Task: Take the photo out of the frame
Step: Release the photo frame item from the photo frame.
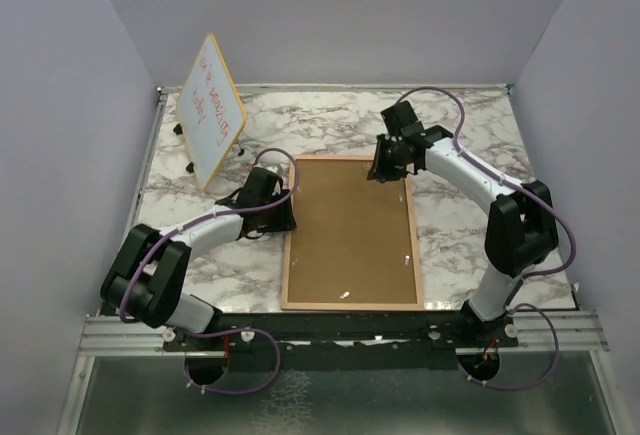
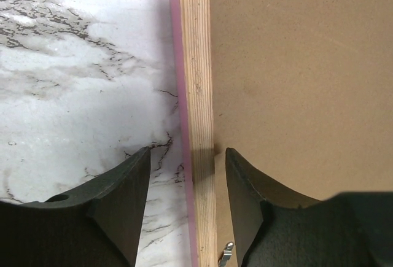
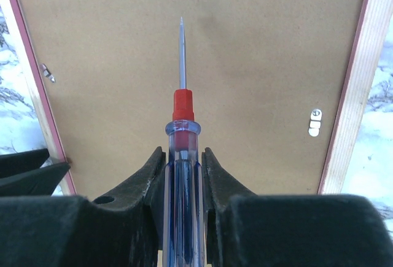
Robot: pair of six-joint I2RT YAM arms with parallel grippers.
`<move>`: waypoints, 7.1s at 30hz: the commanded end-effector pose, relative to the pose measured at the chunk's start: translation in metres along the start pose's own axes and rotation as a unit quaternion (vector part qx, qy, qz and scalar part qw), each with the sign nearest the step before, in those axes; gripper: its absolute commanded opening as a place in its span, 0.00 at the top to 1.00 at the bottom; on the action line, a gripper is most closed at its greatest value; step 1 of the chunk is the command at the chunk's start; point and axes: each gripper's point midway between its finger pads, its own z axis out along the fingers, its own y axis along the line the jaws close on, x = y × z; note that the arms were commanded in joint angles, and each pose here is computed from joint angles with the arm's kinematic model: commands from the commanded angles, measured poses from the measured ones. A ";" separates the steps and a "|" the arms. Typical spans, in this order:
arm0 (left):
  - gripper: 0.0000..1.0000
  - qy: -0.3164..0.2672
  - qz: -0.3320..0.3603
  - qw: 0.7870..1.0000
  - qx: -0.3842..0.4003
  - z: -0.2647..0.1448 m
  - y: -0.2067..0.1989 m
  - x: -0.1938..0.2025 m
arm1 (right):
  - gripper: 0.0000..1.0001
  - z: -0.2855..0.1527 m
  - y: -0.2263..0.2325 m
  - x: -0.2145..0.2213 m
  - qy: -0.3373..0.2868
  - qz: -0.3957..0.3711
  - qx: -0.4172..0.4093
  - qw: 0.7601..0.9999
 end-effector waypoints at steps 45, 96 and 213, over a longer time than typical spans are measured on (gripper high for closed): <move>0.78 0.027 0.003 0.999 -0.025 0.007 0.012 0.016 | 0.99 0.043 -0.040 -0.021 -0.002 0.054 0.100 0.994; 0.82 0.024 0.003 0.999 -0.024 0.004 0.011 0.015 | 0.99 0.013 -0.027 -0.019 0.000 0.055 0.034 0.998; 0.83 0.023 0.005 0.999 -0.025 0.004 0.011 0.015 | 0.99 0.023 -0.037 0.006 0.059 0.037 0.031 0.997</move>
